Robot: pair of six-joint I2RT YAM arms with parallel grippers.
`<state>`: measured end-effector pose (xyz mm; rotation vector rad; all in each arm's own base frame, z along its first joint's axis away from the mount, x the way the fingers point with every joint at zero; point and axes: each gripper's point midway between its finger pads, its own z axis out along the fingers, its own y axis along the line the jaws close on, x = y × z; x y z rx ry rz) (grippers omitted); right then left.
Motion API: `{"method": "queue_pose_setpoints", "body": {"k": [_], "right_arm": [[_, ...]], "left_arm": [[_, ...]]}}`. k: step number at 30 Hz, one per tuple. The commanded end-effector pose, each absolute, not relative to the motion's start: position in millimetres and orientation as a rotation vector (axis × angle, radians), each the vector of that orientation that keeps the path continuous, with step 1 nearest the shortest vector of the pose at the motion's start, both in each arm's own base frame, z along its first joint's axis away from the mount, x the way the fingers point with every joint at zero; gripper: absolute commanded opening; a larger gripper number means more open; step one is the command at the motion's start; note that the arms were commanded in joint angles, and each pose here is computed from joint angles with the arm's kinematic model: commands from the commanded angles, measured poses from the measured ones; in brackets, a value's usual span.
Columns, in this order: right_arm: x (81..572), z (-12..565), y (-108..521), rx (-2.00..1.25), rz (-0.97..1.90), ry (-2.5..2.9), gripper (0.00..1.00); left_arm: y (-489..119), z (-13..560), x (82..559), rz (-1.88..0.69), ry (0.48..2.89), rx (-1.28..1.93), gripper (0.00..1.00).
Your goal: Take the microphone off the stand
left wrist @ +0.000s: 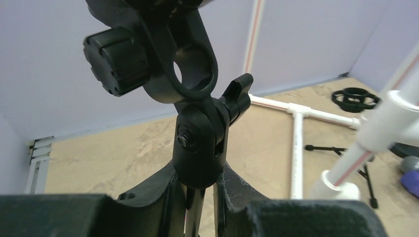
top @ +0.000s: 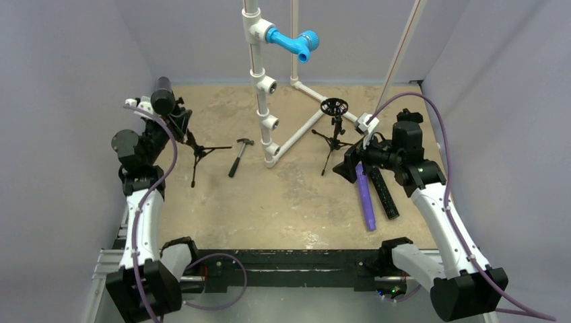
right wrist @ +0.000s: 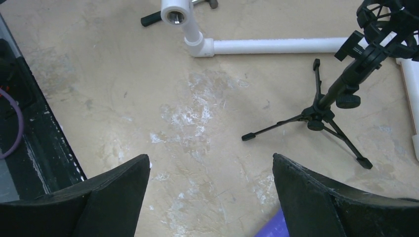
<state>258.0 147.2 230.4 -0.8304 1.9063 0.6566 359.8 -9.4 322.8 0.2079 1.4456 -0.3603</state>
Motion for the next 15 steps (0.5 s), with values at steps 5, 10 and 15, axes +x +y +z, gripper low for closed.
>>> {"method": "queue_pose_setpoints", "body": {"k": [5,10,15], "right_arm": [[248.5,249.7,154.9,-0.935,0.705,1.843,0.92],[239.6,261.8,164.8,-0.974,0.783,1.781,0.92],[232.0,278.0,179.0,-1.001,0.897,1.724,0.91]], "left_arm": [[-55.3,343.7,287.2,-0.480,1.434,0.383,0.00],[-88.7,340.3,251.3,-0.581,1.460,0.481,0.00],[-134.5,330.9,226.2,-0.754,1.514,0.600,0.00]]}}
